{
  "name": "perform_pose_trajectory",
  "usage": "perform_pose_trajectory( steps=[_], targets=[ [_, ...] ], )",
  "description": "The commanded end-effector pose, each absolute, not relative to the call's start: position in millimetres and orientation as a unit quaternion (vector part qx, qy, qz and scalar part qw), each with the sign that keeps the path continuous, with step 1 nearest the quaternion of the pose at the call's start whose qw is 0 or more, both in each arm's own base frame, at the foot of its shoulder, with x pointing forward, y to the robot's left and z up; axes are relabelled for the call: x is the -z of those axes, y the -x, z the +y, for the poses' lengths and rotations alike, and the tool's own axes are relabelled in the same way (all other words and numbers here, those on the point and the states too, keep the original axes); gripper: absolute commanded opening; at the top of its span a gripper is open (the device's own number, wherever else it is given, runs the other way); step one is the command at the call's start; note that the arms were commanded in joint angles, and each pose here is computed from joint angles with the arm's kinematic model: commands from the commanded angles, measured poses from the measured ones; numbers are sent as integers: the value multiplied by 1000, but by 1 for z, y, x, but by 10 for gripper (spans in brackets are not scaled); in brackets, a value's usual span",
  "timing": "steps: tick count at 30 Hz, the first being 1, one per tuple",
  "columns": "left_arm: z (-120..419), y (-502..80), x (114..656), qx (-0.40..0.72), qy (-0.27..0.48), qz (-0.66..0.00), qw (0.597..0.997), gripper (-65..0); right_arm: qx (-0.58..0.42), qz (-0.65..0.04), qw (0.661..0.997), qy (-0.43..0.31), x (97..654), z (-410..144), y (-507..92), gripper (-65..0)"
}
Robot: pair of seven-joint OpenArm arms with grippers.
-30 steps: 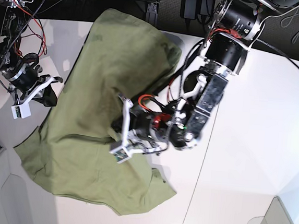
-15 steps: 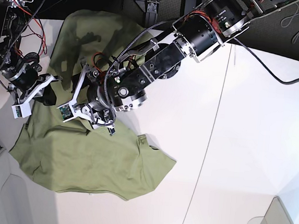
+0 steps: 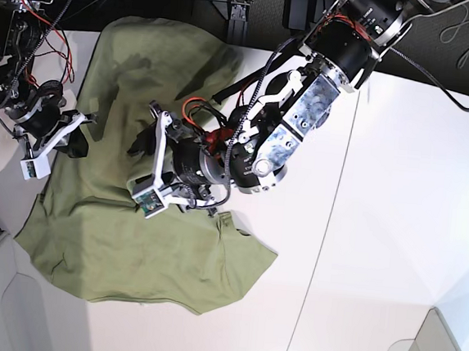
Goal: Layout the t-shirt on the table in an organized manner, then fold the t-shirt properly
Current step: 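Grasp the shirt fabric with the left gripper near the right gripper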
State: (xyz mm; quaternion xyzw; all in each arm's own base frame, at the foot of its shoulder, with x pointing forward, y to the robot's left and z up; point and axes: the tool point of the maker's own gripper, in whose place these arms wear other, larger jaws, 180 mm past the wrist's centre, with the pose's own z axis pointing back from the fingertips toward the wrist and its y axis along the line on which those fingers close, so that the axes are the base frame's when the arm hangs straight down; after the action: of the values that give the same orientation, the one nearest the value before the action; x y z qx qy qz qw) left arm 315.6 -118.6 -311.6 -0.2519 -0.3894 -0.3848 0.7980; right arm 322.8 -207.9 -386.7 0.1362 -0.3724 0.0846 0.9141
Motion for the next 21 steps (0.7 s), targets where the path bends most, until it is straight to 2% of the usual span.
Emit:
perform_pose_trajectory(
  steps=[1,10,14,21],
  targets=[
    [-109,-329,299,367,249,-413,795,-264,-85,-395,905,-135,373,-212,-332,-650],
    [12,-325,352,255,231,-386,856,-266,-80,-395,904,-144,374,-210,-332,-650],
    [15,-304,367,254,246,-376,856,-266,-74,-397,901,-157,373,-207,-332,-650],
    [-1,-294,388,282,211,-369,860,-266,-72,-371,910,-169,390,-200,-324,-650]
  ],
)
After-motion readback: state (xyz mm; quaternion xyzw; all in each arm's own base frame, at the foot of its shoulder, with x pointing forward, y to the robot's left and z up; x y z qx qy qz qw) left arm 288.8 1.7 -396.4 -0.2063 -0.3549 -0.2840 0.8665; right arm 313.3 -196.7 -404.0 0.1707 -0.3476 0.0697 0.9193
